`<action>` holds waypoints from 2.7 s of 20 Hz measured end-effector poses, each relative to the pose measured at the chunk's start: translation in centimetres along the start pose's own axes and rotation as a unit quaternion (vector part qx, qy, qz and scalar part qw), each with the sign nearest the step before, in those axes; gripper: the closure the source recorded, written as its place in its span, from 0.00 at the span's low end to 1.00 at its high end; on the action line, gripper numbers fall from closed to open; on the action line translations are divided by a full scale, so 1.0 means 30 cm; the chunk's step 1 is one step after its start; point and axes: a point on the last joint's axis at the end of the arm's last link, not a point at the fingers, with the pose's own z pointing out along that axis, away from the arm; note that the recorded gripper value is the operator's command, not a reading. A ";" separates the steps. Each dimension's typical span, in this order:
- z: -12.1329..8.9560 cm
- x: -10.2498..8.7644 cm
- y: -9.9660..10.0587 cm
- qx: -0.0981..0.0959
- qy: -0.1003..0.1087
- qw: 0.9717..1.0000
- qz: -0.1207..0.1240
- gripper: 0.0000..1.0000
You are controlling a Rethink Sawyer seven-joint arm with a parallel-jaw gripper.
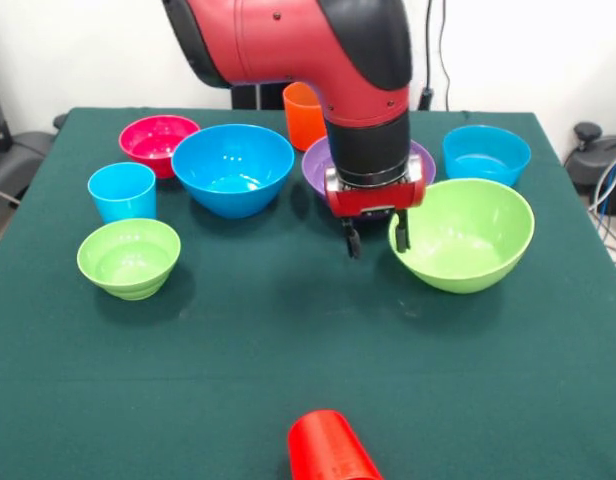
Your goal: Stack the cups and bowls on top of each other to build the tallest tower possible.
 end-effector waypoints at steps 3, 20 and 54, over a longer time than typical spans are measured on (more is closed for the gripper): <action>-0.001 -0.013 0.005 -0.018 -0.007 1.000 0.021 0.00; 0.009 0.014 0.193 -0.078 0.020 0.992 0.096 1.00; -0.227 -0.142 0.115 0.225 -0.006 0.970 -0.094 1.00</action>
